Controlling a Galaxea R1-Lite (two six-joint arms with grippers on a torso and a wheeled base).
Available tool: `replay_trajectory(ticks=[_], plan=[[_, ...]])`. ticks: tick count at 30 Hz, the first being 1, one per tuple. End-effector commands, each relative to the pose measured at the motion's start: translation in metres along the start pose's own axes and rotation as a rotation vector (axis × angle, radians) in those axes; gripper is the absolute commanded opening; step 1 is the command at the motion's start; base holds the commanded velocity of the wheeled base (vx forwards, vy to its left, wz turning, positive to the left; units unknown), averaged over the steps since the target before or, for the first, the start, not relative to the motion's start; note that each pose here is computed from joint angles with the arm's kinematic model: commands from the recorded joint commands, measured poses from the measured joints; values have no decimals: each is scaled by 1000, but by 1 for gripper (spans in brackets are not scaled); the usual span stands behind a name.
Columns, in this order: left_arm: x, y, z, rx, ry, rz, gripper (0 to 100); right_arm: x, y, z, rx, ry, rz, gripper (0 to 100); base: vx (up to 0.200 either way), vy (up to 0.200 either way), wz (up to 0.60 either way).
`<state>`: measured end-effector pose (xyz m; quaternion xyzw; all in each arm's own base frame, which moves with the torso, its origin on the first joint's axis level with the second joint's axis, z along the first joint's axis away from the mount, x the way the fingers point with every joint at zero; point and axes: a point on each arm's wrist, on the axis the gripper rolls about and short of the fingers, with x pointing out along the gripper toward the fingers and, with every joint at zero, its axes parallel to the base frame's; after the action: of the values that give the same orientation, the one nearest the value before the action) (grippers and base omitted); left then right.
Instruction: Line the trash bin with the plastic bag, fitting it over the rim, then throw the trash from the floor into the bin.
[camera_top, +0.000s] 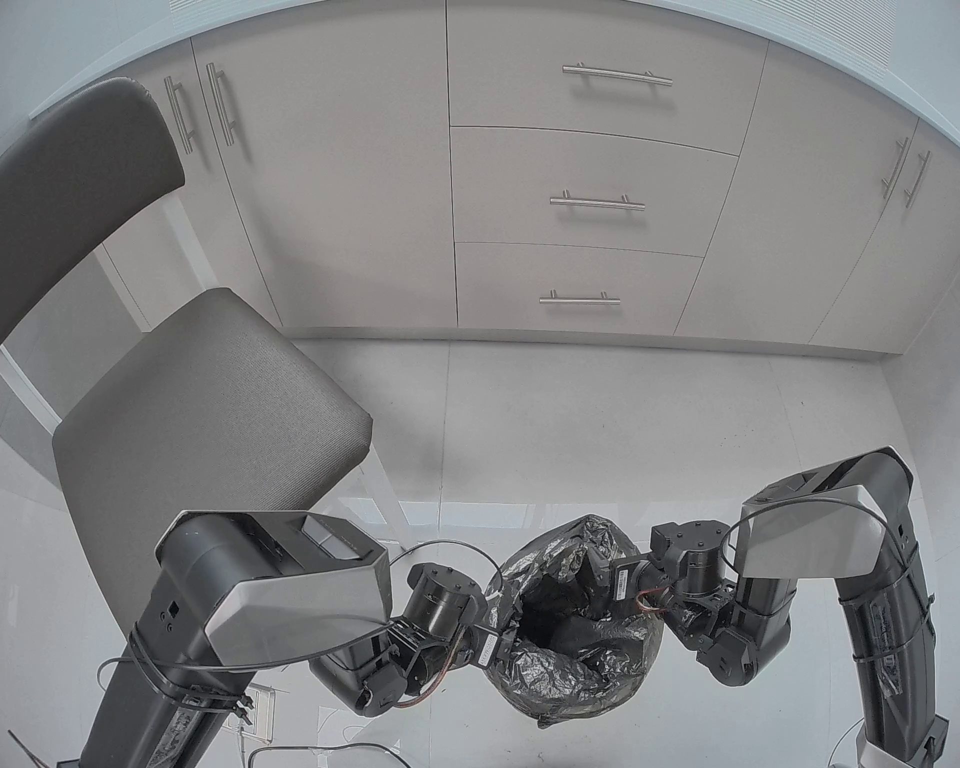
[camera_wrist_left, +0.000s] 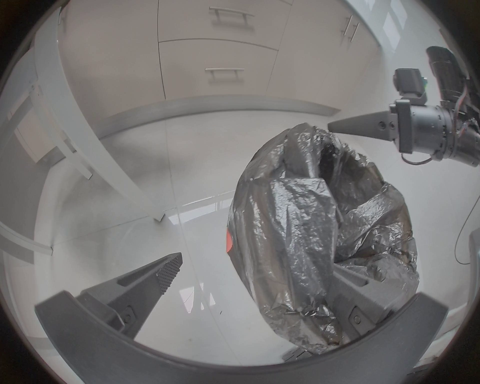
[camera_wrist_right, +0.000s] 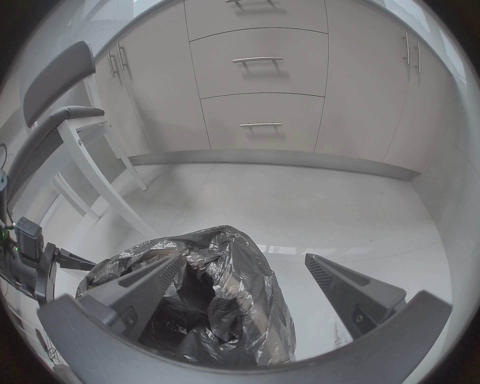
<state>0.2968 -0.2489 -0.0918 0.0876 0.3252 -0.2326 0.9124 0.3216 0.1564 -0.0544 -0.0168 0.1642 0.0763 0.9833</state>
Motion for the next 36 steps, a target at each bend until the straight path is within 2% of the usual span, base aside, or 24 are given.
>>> replay_trajectory(ticks=[1, 5, 12, 17, 24, 26, 31, 36], plan=[[-4, -1, 17, -18, -32, 1, 100, 0, 0, 2, 5, -17, 1, 100, 0, 0, 0], [-18, -12, 29, -52, -66, -28, 100, 0, 0, 2, 6, -17, 1, 100, 0, 0, 0], [-27, -39, 21, -34, -50, -87, 100, 0, 0, 2, 6, -17, 1, 100, 0, 0, 0], [-29, -48, 14, -16, -31, -103, 100, 0, 0, 1, 5, -16, -1, 100, 0, 0, 0], [-58, -70, 24, -132, -57, -179, 100, 0, 0, 1, 5, -16, -1, 100, 0, 0, 0], [-68, -83, 28, -172, -65, -221, 100, 1, 0, 1, 6, -17, -1, 100, 0, 0, 0], [-75, -101, 25, -196, -54, -293, 100, 1, 0, 1, 5, -16, -1, 100, 0, 0, 0], [-67, -102, 19, -202, -44, -331, 100, 1, 0, 1, 5, -16, -1, 100, 0, 0, 0]])
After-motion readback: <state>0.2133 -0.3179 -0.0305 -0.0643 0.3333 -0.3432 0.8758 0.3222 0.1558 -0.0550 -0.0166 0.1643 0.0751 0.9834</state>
